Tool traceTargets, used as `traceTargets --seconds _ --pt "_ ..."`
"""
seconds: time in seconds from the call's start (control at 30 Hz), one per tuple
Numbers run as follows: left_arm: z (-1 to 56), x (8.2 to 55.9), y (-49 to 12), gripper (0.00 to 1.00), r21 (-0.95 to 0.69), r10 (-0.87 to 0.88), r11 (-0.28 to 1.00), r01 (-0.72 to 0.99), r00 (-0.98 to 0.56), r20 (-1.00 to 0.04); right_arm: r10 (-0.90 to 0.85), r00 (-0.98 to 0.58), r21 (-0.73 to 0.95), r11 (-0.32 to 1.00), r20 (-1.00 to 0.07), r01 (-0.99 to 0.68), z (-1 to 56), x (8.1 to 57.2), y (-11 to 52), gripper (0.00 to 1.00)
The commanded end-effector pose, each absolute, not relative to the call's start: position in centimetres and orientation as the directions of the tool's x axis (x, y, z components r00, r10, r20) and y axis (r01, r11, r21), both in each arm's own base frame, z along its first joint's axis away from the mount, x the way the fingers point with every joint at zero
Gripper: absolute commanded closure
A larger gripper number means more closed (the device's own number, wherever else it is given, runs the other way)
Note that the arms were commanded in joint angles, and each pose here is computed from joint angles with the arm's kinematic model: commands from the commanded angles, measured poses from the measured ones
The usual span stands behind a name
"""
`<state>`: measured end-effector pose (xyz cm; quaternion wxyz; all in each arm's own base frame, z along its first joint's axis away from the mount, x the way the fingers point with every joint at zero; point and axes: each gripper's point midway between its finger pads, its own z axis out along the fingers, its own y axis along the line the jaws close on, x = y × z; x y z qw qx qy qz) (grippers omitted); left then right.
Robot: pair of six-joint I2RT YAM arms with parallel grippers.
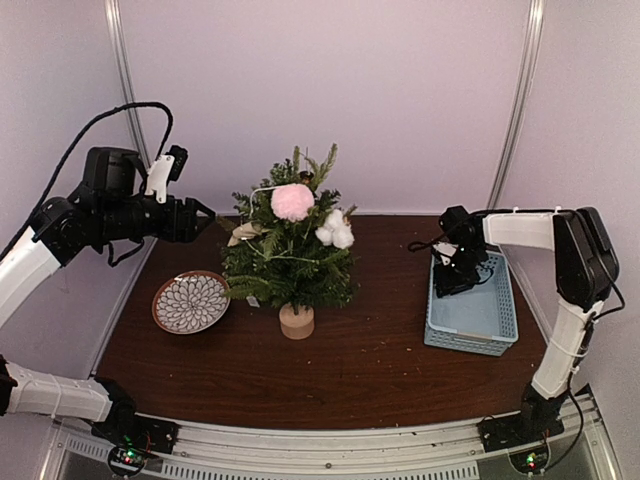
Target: Decorate the small christmas tree
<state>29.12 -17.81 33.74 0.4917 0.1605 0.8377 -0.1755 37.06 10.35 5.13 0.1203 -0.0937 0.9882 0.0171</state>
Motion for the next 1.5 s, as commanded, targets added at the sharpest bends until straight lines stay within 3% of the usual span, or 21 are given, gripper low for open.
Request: traceTargets --seconds 0.0,0.27,0.63,1.1,1.47 --pt "35.6 29.8 -17.7 0.28 -0.140 0.063 0.891 0.432 -0.424 -0.903 -0.181 -0.950 -0.007 0.983 -0.254 -0.185 4.3 38.8 9.9 0.61" --pt "35.7 29.8 -17.5 0.28 -0.134 0.065 0.895 0.426 -0.422 -0.904 -0.173 -0.951 -0.050 0.985 -0.255 -0.166 3.2 40.3 8.9 0.67" --pt "35.9 30.2 -17.7 0.28 -0.121 0.077 0.896 0.427 -0.418 -0.905 -0.169 -0.952 -0.060 0.986 -0.257 -0.158 3.6 40.3 8.3 1.00" --pt "36.5 29.6 -17.7 0.28 -0.114 0.091 0.887 0.448 -0.411 -0.907 -0.165 -0.890 0.005 0.983 -0.424 -0.185 13.8 35.8 9.0 1.00" --pt "40.4 25.8 -20.8 0.29 -0.134 0.191 0.719 0.682 -0.380 -0.905 -0.316 -0.636 0.074 0.858 -0.704 -0.509 26.7 28.9 18.3 1.00"
